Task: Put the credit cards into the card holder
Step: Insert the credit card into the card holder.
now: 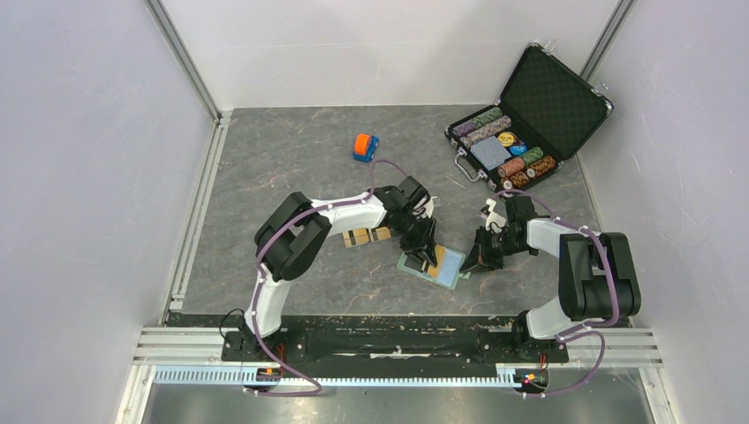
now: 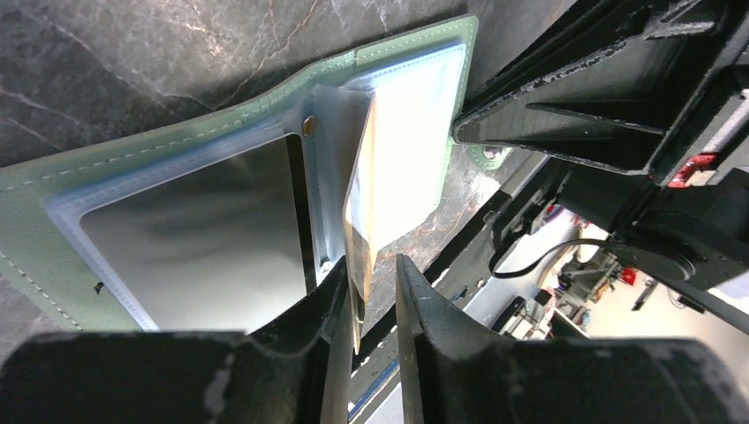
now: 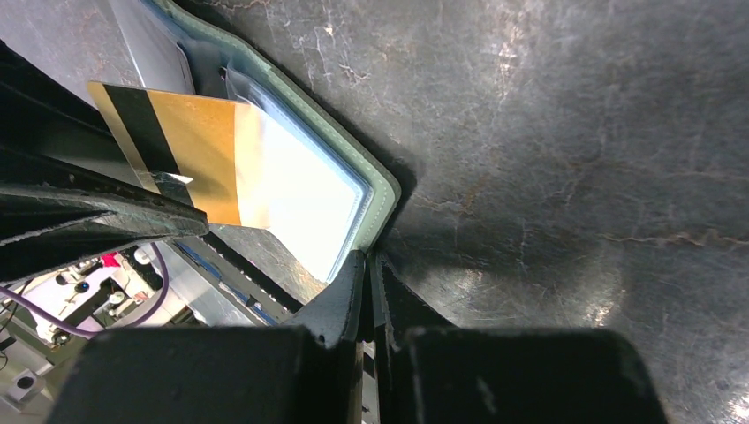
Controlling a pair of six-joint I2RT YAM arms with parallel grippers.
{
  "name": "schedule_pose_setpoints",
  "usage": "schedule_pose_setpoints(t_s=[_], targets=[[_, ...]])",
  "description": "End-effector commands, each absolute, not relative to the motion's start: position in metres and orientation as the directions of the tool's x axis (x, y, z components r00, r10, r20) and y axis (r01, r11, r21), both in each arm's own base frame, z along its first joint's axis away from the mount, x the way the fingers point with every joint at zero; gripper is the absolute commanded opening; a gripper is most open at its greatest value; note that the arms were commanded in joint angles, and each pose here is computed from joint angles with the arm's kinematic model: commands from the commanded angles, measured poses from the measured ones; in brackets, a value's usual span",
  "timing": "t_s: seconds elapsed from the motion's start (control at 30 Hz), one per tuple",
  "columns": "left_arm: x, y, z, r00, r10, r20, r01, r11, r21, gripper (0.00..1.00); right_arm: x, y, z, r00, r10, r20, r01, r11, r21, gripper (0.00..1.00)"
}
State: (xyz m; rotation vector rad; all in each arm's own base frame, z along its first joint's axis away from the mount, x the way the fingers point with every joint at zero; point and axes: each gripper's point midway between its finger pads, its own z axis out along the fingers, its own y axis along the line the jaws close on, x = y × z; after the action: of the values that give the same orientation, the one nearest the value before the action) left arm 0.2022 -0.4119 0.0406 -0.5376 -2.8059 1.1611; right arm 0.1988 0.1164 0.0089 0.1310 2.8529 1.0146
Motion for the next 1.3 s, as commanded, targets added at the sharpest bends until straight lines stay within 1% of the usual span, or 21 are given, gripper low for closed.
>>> schedule_pose_setpoints(t_s=[0.0,0.07,0.1,0.13,0.2,0.37,0.5,0.63,0.8,0.9,1.03,1.13,1.27], targets=[[0.201,-0.411,0.04,-0.913,0.397,-0.095,0.364,0.684,-0.632,0.31,0.203,0.102,-0.004,-0.99,0.092,-0.106,0.019,0.836,0.549,0.02],[0.2,-0.413,0.039,-0.905,0.415,-0.095,0.38,0.688,-0.618,0.32,0.203,0.102,-0.004,-0.99,0.09,-0.107,0.017,0.836,0.548,0.02],[0.2,-0.414,0.04,-0.903,0.419,-0.095,0.384,0.687,-0.617,0.3,0.203,0.102,-0.004,-0.99,0.091,-0.107,0.017,0.837,0.548,0.02],[0.199,-0.415,0.042,-0.902,0.422,-0.095,0.385,0.683,-0.621,0.27,0.203,0.102,-0.004,-0.99,0.089,-0.108,0.016,0.837,0.547,0.02],[0.199,-0.417,0.044,-0.902,0.42,-0.098,0.383,0.675,-0.63,0.03,0.203,0.102,-0.004,-0.99,0.088,-0.108,0.015,0.837,0.547,0.02],[0.196,-0.428,0.057,-0.902,0.416,-0.119,0.375,0.614,-0.695,0.02,0.202,0.101,-0.005,-0.991,0.085,-0.107,0.013,0.838,0.545,0.02],[0.189,-0.436,0.062,-0.906,0.411,-0.099,0.338,0.561,-0.756,0.02,0.203,0.102,-0.004,-0.99,0.084,-0.11,0.01,0.838,0.546,0.01],[0.184,-0.436,0.061,-0.901,0.426,-0.085,0.33,0.545,-0.771,0.02,0.206,0.101,-0.003,-0.99,0.082,-0.118,0.004,0.838,0.545,0.01],[0.182,-0.428,0.048,-0.899,0.436,-0.054,0.327,0.582,-0.745,0.02,0.211,0.101,0.0,-0.989,0.074,-0.128,-0.007,0.842,0.54,0.01],[0.185,-0.417,0.039,-0.899,0.437,-0.041,0.343,0.642,-0.686,0.03,0.216,0.1,0.003,-0.988,0.072,-0.138,-0.013,0.844,0.536,0.0],[0.191,-0.404,0.033,-0.893,0.447,-0.051,0.383,0.695,-0.608,0.02,0.221,0.1,0.007,-0.986,0.074,-0.151,-0.019,0.845,0.535,0.0],[0.192,-0.402,0.034,-0.89,0.453,-0.057,0.395,0.702,-0.593,0.02,0.225,0.1,0.011,-0.984,0.073,-0.161,-0.024,0.845,0.534,0.0],[0.188,-0.409,0.039,-0.886,0.46,-0.053,0.388,0.673,-0.629,0.02,0.225,0.1,0.011,-0.984,0.073,-0.16,-0.025,0.843,0.537,0.0]])
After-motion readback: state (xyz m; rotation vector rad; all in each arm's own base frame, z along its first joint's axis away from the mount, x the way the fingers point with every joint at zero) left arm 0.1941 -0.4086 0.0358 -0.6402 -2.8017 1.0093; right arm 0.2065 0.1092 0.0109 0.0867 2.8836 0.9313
